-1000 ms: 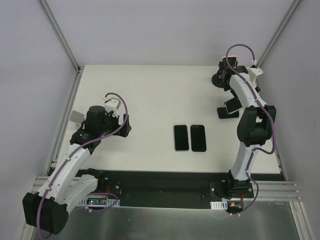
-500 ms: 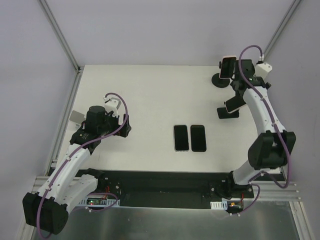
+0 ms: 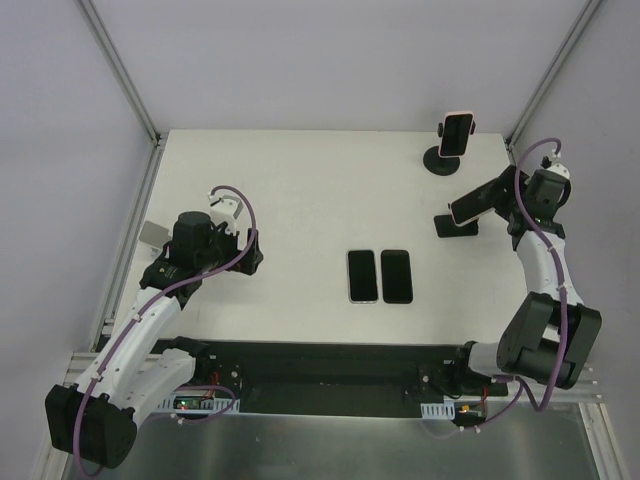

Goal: Remove the phone from the phone stand

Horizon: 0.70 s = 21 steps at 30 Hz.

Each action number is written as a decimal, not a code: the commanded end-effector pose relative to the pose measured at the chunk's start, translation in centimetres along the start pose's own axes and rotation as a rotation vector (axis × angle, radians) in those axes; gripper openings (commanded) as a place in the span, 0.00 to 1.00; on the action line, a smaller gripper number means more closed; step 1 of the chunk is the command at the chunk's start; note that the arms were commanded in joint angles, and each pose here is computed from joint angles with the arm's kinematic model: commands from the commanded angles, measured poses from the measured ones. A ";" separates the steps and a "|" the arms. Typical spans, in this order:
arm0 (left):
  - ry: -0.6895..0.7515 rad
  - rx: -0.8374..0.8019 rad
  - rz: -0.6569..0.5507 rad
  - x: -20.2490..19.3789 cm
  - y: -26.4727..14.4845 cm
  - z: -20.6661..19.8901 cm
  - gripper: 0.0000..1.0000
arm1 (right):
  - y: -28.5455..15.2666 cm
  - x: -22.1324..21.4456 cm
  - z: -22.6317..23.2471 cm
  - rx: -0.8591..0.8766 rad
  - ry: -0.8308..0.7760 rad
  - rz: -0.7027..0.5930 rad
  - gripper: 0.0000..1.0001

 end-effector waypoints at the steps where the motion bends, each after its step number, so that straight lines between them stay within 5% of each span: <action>1: 0.033 -0.027 -0.012 0.2 0.1 -0.3 0.99 | 0.3 3.3 0.9 0.202 -0.046 -0.177 0.82; 12: 0.059 -0.027 -0.029 0.1 0.0 -0.2 0.99 | 2.4 3.0 0.1 0.301 -0.056 -0.171 0.59; 21: 0.052 -0.071 -0.042 0.2 -0.1 -0.7 0.99 | 1.7 3.3 -0.6 0.310 -0.091 -0.192 0.05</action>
Point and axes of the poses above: each gripper's point midway between its finger pads, its own y axis out along the fingers, its own z axis along the line the jaws close on, x = y × z, the point moved 5 cm from there along -y, back along the fingers, and after that the axes turned 15 degrees about -y, right-handed, at the moved point
